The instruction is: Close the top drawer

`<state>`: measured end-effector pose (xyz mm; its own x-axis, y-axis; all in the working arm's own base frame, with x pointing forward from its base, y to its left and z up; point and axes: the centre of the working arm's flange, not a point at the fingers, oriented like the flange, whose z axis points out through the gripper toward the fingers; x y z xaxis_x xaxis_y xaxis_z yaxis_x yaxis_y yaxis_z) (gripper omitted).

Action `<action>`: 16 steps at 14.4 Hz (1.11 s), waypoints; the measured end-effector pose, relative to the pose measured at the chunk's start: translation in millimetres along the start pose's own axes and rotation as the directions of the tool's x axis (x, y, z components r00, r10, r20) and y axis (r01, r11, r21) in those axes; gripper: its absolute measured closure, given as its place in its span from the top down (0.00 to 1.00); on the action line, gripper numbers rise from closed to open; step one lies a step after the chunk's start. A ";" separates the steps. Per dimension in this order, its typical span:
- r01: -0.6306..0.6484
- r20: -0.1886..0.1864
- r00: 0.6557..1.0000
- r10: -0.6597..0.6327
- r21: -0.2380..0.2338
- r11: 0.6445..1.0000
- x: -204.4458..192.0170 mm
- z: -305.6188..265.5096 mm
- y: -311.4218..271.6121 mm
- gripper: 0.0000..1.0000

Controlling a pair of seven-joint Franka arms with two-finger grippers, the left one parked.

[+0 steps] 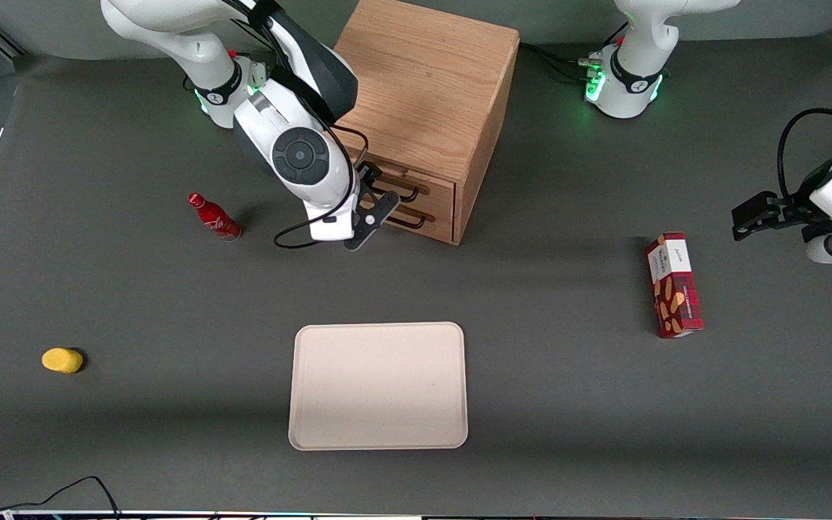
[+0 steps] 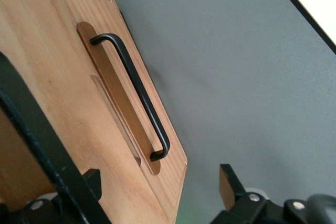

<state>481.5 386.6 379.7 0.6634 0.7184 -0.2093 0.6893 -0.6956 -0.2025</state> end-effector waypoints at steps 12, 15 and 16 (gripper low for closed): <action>0.014 -0.001 1.000 -0.014 -0.006 1.000 0.6 -6.7 -5.4 1.00; 0.019 0.001 1.000 -0.019 -0.007 1.000 1.1 -8.6 -6.1 1.00; 0.027 -0.002 1.000 -0.027 -0.007 1.000 1.6 -11.2 -7.1 1.00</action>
<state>480.8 392.8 391.5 0.6450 0.7371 -0.2018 0.7093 -0.6757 -0.2010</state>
